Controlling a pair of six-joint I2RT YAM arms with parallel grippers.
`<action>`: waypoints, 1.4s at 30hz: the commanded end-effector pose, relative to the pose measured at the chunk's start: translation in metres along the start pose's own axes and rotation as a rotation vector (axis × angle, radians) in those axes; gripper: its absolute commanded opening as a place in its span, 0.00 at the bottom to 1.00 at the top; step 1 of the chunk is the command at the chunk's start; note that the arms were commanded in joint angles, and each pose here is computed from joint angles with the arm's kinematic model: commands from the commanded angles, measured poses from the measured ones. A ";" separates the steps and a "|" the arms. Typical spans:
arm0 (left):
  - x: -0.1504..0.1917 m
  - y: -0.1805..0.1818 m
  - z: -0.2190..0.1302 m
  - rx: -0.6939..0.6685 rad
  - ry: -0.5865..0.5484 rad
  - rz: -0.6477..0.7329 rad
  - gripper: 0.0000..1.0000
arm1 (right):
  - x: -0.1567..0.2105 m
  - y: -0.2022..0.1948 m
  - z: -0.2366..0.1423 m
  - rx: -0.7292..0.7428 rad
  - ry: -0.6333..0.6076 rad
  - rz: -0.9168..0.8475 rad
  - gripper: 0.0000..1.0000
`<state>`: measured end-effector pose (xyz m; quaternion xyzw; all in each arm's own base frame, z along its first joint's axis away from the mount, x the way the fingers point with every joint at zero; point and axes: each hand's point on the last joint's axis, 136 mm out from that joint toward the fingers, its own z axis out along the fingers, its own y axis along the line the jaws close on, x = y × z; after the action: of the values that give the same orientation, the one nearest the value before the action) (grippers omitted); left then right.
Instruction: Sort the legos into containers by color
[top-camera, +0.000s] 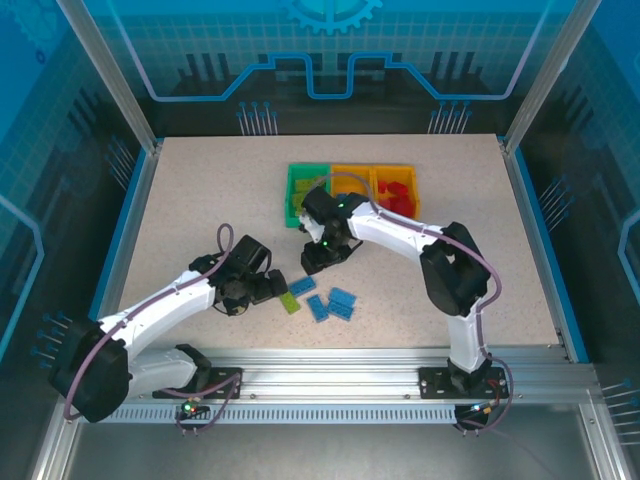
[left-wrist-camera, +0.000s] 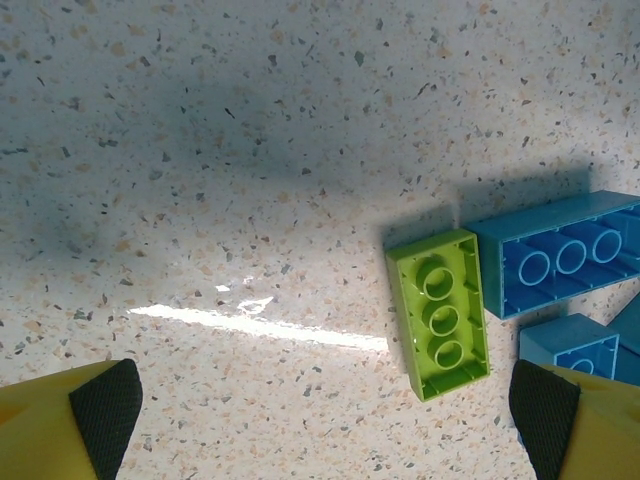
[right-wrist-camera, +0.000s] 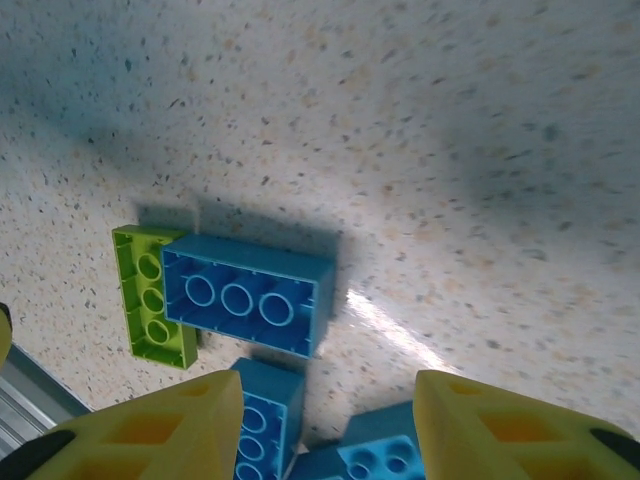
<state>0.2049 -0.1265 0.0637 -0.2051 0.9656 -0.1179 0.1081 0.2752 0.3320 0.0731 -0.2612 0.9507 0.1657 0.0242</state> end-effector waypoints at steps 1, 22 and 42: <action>0.004 0.010 0.003 -0.029 0.011 -0.021 0.99 | 0.007 0.011 0.018 0.013 0.045 0.003 0.45; 0.004 0.011 0.005 -0.023 0.005 -0.024 0.99 | 0.014 -0.001 0.042 0.104 0.080 0.032 0.27; 0.003 0.009 0.006 -0.019 0.005 -0.024 0.99 | 0.003 -0.022 0.033 0.134 0.039 0.095 0.04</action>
<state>0.2006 -0.1237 0.0565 -0.2058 0.9666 -0.1128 0.1026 0.2735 0.3373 0.0304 -0.2374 0.9649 0.1120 0.0050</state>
